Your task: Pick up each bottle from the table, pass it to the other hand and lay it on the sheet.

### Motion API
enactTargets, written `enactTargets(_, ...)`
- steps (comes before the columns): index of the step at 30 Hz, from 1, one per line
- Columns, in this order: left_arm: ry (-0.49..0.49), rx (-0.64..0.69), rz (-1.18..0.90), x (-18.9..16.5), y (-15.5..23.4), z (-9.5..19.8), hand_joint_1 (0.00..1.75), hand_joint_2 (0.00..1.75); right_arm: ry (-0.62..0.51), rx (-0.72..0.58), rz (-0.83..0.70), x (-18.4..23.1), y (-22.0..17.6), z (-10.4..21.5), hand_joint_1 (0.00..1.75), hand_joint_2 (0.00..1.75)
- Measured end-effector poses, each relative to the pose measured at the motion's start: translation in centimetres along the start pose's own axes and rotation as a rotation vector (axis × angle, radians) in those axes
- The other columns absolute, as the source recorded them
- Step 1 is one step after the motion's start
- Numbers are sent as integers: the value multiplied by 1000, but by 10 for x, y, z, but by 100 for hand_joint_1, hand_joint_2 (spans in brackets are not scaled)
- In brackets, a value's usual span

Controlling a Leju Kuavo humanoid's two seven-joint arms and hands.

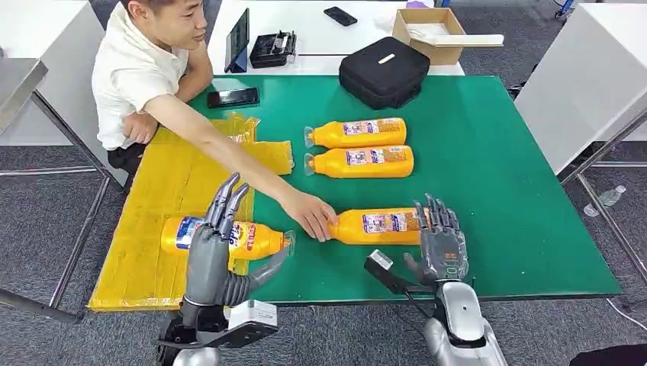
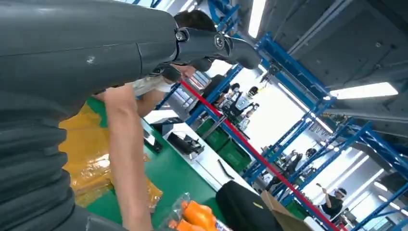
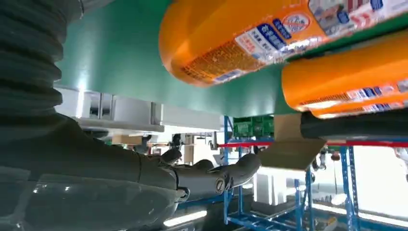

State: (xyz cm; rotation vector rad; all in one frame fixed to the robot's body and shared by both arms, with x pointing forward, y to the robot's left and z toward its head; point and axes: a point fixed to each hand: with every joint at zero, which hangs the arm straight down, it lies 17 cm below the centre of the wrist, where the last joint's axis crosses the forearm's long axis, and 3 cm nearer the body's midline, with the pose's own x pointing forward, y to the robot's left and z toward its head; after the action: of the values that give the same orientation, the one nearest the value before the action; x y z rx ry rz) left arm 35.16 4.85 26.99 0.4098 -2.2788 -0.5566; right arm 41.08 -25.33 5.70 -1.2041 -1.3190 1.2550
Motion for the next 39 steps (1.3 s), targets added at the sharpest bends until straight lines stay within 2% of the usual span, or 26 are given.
enactTargets(23, 10, 1, 35, -1, 0, 1, 0, 175, 12, 27, 34, -16, 11, 12, 0, 175)
enactTargets(32, -14, -1, 54, 7, -2, -3, 0, 175, 26, 58, 31, -34, 18, -12, 0, 175)
enactTargets(39, -18, -2, 56, 9, -3, -3, 0, 175, 32, 80, 35, -39, 27, -17, 0, 175)
